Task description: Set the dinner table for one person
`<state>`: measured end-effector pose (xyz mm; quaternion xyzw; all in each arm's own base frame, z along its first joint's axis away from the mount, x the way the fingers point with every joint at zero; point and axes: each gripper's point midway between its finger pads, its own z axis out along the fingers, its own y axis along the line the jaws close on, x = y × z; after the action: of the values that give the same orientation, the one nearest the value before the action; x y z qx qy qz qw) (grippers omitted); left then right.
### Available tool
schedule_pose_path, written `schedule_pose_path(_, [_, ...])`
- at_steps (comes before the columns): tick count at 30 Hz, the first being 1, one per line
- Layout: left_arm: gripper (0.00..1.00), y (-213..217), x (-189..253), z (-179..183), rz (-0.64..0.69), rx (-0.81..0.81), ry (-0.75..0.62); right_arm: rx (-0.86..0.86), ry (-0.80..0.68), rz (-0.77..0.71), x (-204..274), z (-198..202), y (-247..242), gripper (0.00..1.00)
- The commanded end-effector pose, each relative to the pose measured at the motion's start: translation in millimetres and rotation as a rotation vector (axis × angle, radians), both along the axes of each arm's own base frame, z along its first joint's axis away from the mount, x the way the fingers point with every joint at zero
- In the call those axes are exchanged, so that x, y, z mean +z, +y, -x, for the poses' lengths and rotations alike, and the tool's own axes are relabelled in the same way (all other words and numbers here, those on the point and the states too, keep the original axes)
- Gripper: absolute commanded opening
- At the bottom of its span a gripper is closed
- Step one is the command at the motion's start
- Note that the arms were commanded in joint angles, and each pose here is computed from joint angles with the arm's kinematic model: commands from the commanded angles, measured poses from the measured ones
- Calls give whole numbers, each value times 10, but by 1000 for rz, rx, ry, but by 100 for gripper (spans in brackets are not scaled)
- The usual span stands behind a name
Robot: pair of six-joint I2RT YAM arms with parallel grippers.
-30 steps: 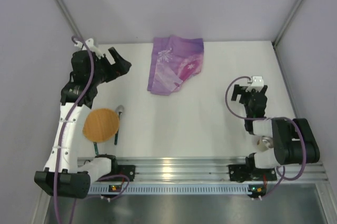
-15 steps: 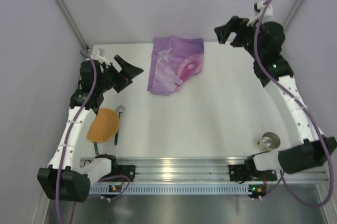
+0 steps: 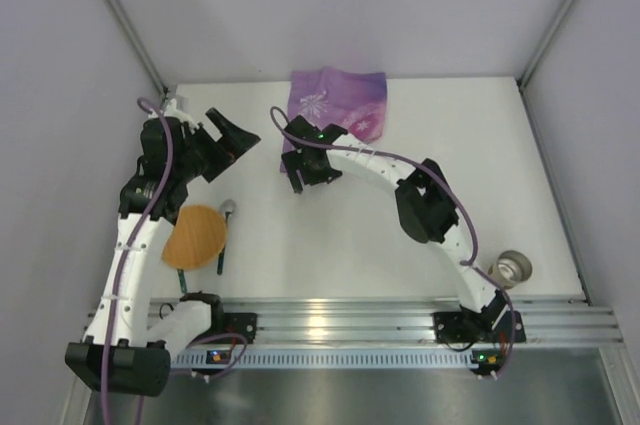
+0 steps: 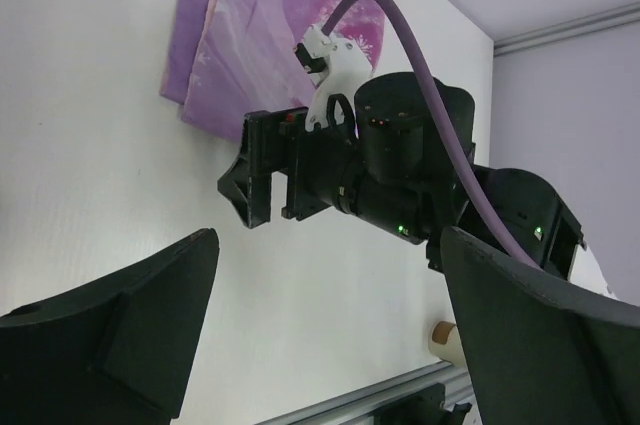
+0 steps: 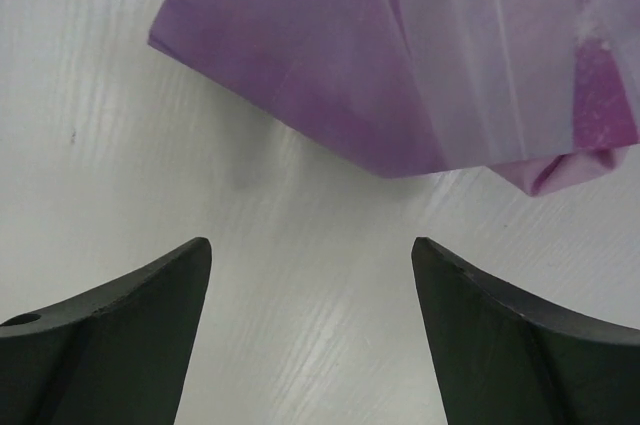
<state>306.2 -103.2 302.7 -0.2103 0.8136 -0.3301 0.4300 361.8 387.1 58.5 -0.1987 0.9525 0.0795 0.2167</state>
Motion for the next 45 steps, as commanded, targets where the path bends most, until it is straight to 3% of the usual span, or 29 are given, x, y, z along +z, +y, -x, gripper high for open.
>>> schedule_pose_path(1, [98, 112, 111, 113, -60, 31, -23, -58, -78, 20, 330, -51, 12, 82])
schedule_pose_path(16, [95, 181, -182, 313, -120, 27, 58, 12, -124, -37, -21, -130, 600, 82])
schedule_pose_path(30, [91, 159, -450, 303, -129, 3, 119, -13, -246, -116, 12, -446, 835, 82])
schedule_pose_path(36, [90, 169, -504, 270, -127, 15, 118, -17, -285, -114, 66, -541, 840, 77])
schedule_pose_path(40, [90, 171, -573, 220, -127, 20, 135, -11, -259, -78, -73, -514, 763, 62])
schedule_pose_path(45, [89, 176, -652, 174, -127, 27, 143, 26, -238, -43, -196, -457, 707, 52])
